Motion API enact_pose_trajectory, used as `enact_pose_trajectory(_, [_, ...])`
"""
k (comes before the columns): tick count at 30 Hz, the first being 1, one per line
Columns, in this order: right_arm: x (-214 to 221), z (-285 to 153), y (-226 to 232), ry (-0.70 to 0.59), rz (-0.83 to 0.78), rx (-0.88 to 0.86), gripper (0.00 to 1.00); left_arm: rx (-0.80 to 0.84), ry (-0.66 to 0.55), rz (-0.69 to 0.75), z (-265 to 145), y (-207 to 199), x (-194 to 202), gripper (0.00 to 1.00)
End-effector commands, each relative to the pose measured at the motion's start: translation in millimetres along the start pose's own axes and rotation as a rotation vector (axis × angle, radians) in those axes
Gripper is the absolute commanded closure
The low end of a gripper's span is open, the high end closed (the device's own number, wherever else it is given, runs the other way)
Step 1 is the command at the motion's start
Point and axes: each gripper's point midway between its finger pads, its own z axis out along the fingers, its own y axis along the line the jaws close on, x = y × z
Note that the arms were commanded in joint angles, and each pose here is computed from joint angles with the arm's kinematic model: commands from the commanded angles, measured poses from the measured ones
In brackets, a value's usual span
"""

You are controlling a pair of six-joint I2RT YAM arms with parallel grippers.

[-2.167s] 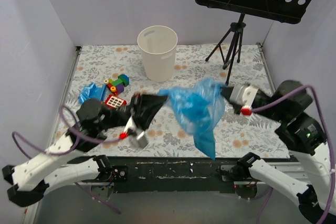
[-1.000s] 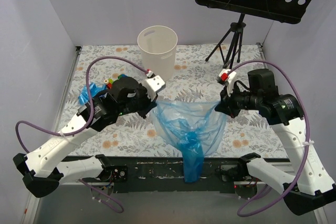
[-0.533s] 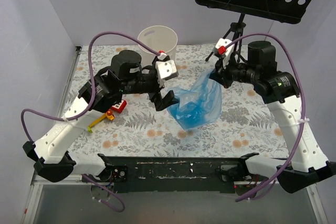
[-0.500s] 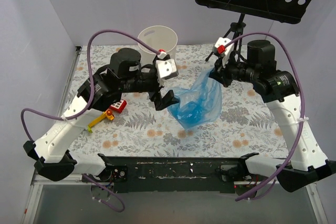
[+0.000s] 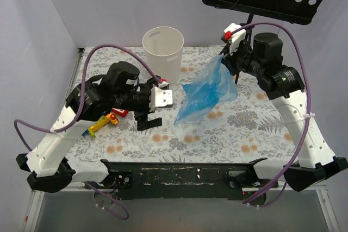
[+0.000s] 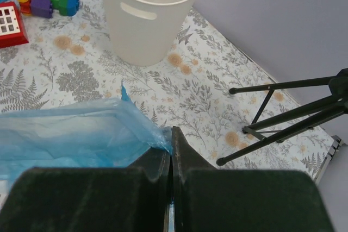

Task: Put the trash bags into the trash bin
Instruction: Unfold the trash bag at the center of the board.

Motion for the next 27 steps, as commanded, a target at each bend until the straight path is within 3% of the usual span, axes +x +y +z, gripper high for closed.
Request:
enact_pose_trajectory(1, [-37, -9, -8, -0.128, -0.007, 0.058, 0.99, -0.198, -0.216, -0.018, -14, 30, -45, 0.02])
enact_pose_trajectory(3, [-35, -4, -6, -0.118, 0.003, 0.051, 0.99, -0.228, -0.358, -0.087, -11, 43, -75, 0.02])
enact_pose_trajectory(7, [-38, -2, -5, -0.124, 0.007, 0.043, 0.99, -0.325, -0.423, -0.286, 29, 80, -78, 0.02])
enact_pose_trajectory(10, [-44, 0, -5, -0.131, 0.013, 0.039, 0.99, -0.441, -0.473, -0.305, 54, 107, -76, 0.02])
enact_pose_trajectory(17, [-51, -3, 7, -0.151, 0.001, -0.025, 0.99, -0.664, -0.456, -0.277, 110, 151, -66, 0.03])
enact_pose_trajectory(21, [-41, -4, 14, -0.142, -0.02, -0.052, 0.99, -0.662, -0.453, -0.204, 128, 153, -59, 0.2])
enact_pose_trajectory(24, [-31, -4, 16, -0.124, -0.03, -0.052, 0.99, -0.566, -0.453, -0.191, 136, 136, -59, 0.37])
enact_pose_trajectory(27, [-21, -1, 17, -0.104, -0.035, -0.052, 0.99, -0.45, -0.478, -0.201, 138, 117, -68, 0.46])
